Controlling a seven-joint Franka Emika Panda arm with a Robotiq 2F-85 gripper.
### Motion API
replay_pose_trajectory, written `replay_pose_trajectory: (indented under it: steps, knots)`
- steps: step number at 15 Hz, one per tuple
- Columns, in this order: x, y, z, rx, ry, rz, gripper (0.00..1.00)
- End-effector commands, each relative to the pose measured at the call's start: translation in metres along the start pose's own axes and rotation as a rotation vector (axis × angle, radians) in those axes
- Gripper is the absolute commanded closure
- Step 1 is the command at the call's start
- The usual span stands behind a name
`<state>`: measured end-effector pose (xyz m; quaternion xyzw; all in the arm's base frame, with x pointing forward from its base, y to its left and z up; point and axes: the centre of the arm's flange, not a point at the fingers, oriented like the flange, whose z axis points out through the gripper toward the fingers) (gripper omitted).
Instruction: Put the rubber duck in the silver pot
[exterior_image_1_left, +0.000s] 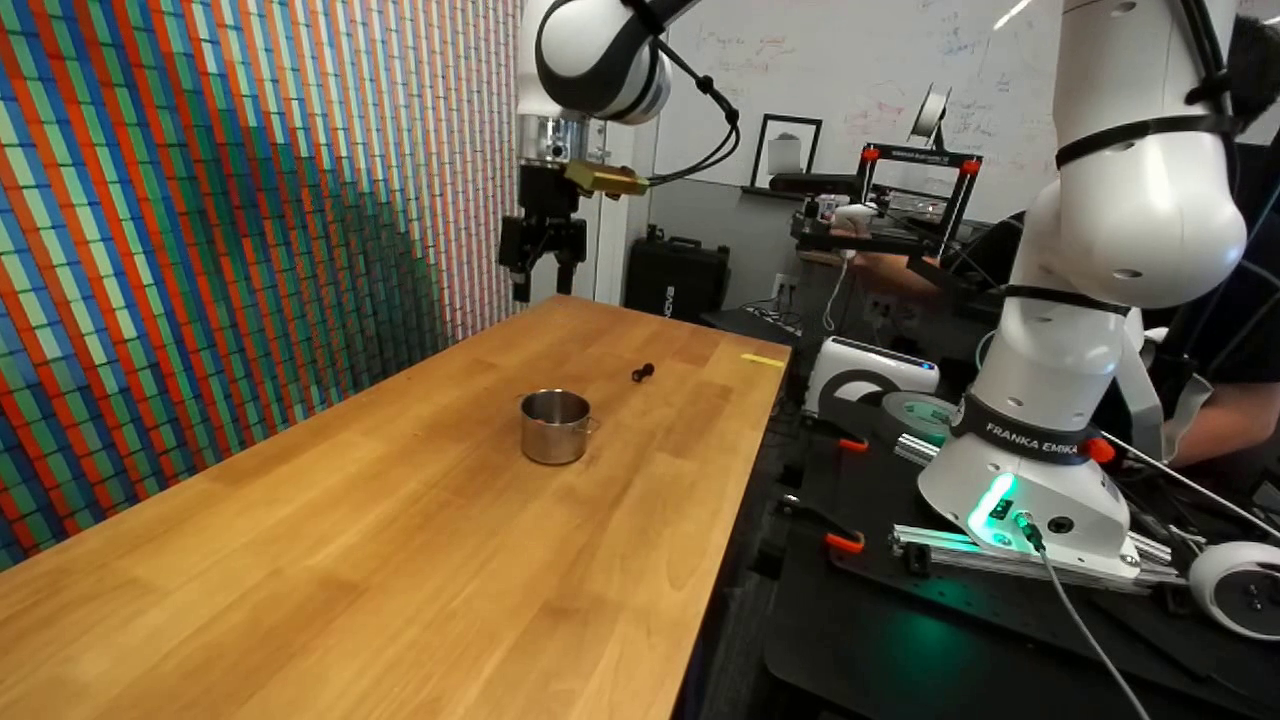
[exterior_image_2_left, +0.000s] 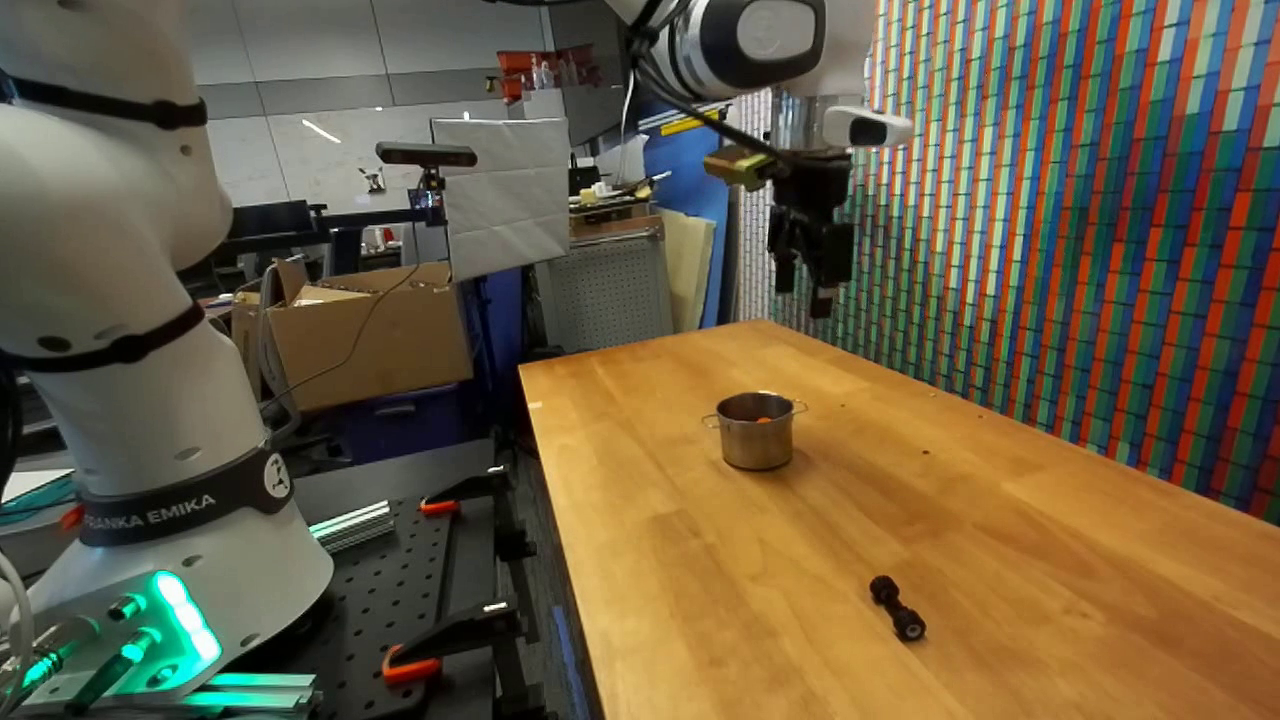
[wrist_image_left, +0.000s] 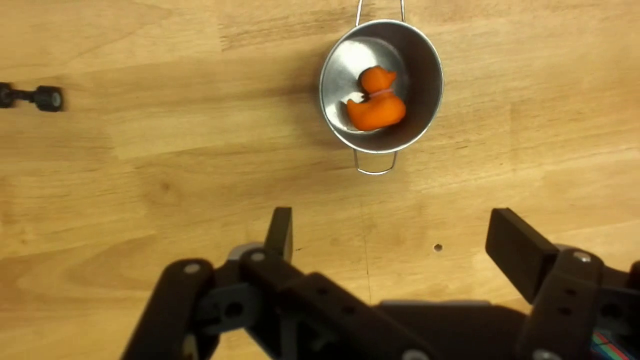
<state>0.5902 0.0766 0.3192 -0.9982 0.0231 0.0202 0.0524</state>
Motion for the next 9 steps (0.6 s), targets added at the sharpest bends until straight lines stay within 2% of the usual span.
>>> replay_pose_trajectory:
  steps: [1, 6, 7, 9]
  knots:
    - [0.003, 0.012, -0.07, -0.011, -0.054, -0.053, 0.0]
    - [-0.016, 0.028, -0.154, -0.032, -0.113, -0.081, 0.0]
    - [-0.015, 0.021, -0.12, -0.014, -0.099, -0.059, 0.0]
    - [-0.018, 0.022, -0.132, -0.015, -0.092, -0.059, 0.0]
